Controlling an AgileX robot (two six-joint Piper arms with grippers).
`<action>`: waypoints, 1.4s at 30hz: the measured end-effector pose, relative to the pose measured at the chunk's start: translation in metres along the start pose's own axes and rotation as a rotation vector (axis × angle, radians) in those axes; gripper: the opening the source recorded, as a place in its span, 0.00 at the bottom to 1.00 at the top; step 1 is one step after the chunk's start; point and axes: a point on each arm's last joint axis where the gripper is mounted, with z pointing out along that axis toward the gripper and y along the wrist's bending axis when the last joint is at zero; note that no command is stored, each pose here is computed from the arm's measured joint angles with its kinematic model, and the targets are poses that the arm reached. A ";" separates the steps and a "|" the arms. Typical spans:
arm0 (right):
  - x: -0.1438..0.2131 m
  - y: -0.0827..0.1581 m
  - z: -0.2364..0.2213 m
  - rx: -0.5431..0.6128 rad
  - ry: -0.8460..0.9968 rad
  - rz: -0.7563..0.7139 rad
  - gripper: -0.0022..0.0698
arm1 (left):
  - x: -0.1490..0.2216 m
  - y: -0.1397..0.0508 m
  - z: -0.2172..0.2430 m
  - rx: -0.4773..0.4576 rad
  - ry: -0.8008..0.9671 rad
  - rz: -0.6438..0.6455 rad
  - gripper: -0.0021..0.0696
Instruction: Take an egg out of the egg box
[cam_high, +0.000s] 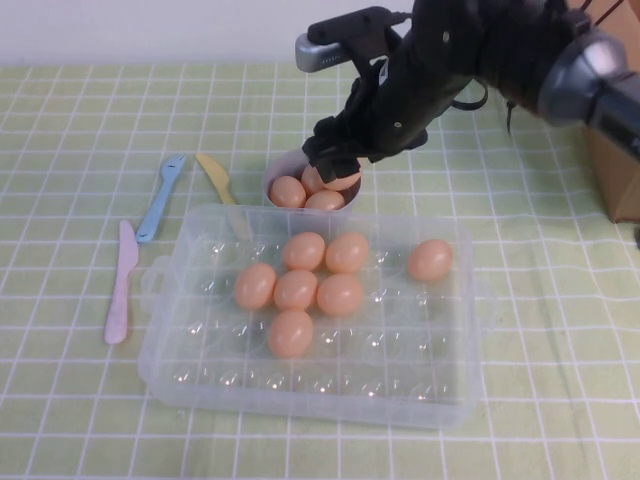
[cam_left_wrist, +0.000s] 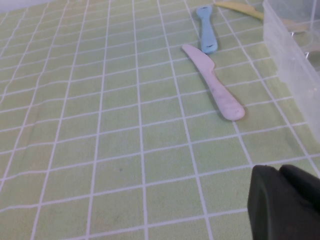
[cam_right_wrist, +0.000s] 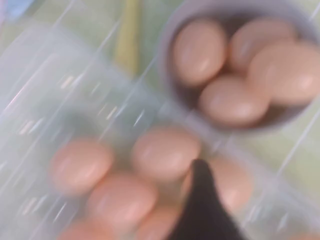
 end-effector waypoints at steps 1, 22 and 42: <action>0.002 0.006 -0.010 -0.008 0.024 -0.009 0.63 | 0.000 0.000 0.000 0.000 0.000 0.000 0.02; 0.092 0.046 -0.160 -0.058 0.127 -0.069 0.01 | 0.000 0.000 0.000 0.000 0.000 0.000 0.02; 0.222 0.022 -0.176 0.003 0.214 -0.113 0.01 | 0.000 0.000 0.000 0.000 0.000 0.000 0.02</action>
